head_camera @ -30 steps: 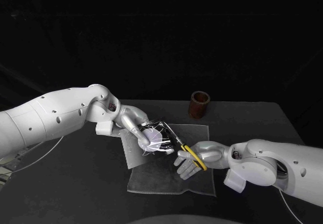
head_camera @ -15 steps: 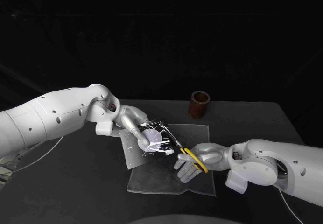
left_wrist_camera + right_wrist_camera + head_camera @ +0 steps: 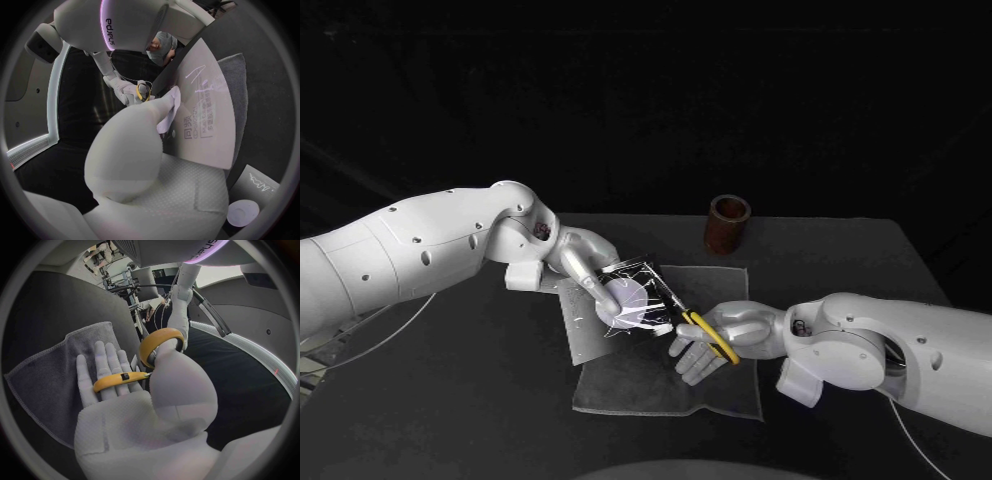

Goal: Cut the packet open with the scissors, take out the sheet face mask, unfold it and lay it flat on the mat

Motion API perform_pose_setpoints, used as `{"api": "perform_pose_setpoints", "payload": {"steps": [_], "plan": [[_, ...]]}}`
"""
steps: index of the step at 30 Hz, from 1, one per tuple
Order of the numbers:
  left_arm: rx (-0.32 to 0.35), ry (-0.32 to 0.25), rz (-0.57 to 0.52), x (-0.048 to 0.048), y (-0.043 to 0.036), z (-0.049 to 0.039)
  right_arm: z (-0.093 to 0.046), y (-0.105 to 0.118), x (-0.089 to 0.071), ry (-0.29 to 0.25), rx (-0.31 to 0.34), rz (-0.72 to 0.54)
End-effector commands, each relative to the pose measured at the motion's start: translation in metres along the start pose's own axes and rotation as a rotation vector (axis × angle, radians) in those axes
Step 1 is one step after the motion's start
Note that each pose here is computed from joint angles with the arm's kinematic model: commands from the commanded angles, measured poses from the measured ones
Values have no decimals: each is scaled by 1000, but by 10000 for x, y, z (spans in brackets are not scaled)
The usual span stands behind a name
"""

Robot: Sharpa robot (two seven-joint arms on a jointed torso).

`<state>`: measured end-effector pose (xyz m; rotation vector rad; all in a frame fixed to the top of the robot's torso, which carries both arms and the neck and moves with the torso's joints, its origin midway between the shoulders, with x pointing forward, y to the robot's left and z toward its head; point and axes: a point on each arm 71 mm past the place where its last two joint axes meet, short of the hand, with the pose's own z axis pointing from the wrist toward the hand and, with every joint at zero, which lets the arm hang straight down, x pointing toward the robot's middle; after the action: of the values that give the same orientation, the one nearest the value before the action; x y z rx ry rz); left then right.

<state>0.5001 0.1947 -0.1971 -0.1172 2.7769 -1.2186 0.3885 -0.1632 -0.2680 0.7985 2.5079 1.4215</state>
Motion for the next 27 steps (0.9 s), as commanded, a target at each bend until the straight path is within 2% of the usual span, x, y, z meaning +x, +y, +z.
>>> {"api": "perform_pose_setpoints", "payload": {"steps": [1, 16, 27], "plan": [[3, 29, 10, 27, -17, 8, 11, 57, -15, 0, -45, 0], [2, 41, 24, 49, -47, 38, 111, 147, -5, 14, -68, -9], [-1, 51, 32, 64, -63, 54, 165, 209, -59, -16, -96, -8]]}}
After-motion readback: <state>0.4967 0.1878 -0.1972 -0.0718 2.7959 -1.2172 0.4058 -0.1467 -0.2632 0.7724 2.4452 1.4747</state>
